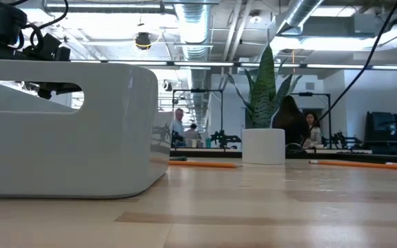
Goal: Sort pens & pencils
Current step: Move the right gray bin to the middle bottom of the table
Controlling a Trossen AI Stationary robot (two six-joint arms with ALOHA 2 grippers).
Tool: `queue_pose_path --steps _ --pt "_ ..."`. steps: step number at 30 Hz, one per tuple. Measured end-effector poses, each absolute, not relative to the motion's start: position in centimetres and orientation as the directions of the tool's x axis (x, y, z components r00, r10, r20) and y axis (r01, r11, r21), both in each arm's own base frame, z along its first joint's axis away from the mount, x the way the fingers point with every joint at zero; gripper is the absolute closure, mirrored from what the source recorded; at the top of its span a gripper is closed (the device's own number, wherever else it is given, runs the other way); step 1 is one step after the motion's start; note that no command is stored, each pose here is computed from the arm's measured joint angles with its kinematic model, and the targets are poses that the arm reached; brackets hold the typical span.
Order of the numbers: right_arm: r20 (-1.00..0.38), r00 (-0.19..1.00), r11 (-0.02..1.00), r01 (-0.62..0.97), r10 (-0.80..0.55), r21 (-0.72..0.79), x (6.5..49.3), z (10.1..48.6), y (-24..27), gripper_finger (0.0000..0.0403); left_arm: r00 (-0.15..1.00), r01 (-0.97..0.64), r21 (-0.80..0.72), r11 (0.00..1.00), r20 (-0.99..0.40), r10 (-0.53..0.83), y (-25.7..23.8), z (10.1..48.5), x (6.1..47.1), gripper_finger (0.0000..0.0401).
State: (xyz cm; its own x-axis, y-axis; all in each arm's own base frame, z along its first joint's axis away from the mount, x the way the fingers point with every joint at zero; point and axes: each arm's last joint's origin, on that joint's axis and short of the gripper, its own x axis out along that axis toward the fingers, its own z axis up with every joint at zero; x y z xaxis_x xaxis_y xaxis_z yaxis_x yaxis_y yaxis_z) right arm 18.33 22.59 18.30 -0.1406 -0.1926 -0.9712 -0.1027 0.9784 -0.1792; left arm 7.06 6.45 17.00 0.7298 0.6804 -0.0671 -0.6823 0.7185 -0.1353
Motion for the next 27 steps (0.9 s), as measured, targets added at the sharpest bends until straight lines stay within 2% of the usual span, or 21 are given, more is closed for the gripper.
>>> queue_pose_path --steps 8,17,27 --pt "-0.975 -0.151 0.982 -0.119 -0.164 -0.147 19.0 18.4 22.1 0.0371 0.73 -0.682 -0.138 0.718 -0.067 0.68 6.5 17.0 7.1 0.0322" --pt "-0.975 -0.132 0.98 -0.113 -0.179 -0.165 19.5 18.3 21.8 0.0351 0.729 -0.682 -0.138 0.718 -0.067 0.681 6.5 17.0 7.1 0.0322" --pt "-0.975 -0.129 0.979 -0.111 -0.183 -0.169 19.5 18.3 21.8 0.0358 0.729 -0.683 -0.138 0.718 -0.068 0.681 6.5 17.0 7.1 0.0322"
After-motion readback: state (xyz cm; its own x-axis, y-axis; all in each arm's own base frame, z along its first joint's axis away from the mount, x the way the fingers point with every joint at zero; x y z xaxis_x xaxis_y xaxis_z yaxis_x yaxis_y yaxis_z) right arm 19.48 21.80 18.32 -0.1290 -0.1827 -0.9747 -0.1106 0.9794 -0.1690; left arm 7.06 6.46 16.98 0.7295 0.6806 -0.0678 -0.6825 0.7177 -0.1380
